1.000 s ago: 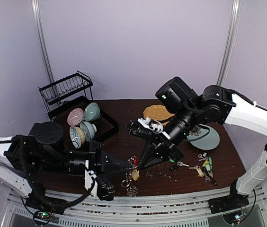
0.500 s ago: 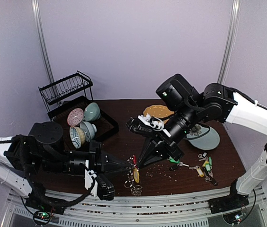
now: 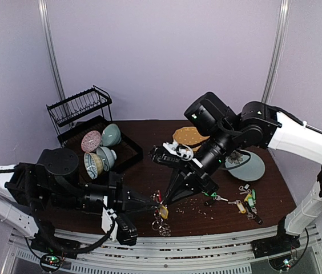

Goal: Put the keys on the keyring

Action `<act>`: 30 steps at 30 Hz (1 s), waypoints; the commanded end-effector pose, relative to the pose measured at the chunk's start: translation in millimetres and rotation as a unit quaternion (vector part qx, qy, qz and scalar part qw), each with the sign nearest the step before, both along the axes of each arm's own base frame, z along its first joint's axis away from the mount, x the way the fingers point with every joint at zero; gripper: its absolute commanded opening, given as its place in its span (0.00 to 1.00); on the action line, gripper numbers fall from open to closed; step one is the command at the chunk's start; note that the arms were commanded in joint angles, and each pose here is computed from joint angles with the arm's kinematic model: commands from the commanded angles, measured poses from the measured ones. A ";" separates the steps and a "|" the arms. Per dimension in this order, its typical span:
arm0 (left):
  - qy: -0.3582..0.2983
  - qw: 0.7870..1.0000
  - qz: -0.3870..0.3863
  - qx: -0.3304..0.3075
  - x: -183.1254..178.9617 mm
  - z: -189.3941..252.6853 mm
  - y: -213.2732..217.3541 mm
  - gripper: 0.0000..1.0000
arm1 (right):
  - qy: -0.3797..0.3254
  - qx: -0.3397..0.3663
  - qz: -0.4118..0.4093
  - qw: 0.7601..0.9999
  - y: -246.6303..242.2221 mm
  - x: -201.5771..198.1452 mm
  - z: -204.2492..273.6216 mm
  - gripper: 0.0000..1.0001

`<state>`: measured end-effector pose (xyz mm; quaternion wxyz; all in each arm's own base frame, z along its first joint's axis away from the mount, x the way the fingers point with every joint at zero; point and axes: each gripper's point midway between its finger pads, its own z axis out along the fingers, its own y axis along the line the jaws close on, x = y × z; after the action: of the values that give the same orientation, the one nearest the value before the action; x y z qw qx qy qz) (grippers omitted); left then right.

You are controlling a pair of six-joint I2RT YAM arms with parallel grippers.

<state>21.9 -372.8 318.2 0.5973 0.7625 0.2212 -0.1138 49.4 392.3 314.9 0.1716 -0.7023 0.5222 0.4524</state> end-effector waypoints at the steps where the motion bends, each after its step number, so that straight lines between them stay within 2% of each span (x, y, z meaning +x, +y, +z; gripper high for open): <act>1: -0.011 0.999 -0.017 -0.047 -5.4 30.8 -6.2 0.00 | -0.010 -0.010 -0.003 1.000 1.5 3.0 -3.3 0.00; 15: -0.009 0.999 0.009 -0.043 3.1 26.4 -9.0 0.00 | -0.019 0.001 -0.010 1.000 5.8 1.3 4.1 0.00; 22: -0.007 0.999 0.013 -0.051 4.6 29.5 -6.8 0.00 | -0.024 -0.023 -0.021 0.999 5.7 6.5 -10.5 0.00; 30: 0.001 0.998 -0.005 -0.058 -2.4 32.1 -3.7 0.00 | -0.030 -0.023 -0.032 0.999 6.6 10.5 -12.2 0.00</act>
<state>26.4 -376.0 312.5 0.5938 0.7661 0.2253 -0.0992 52.8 396.0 307.4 0.1755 -0.7052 0.5374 0.4278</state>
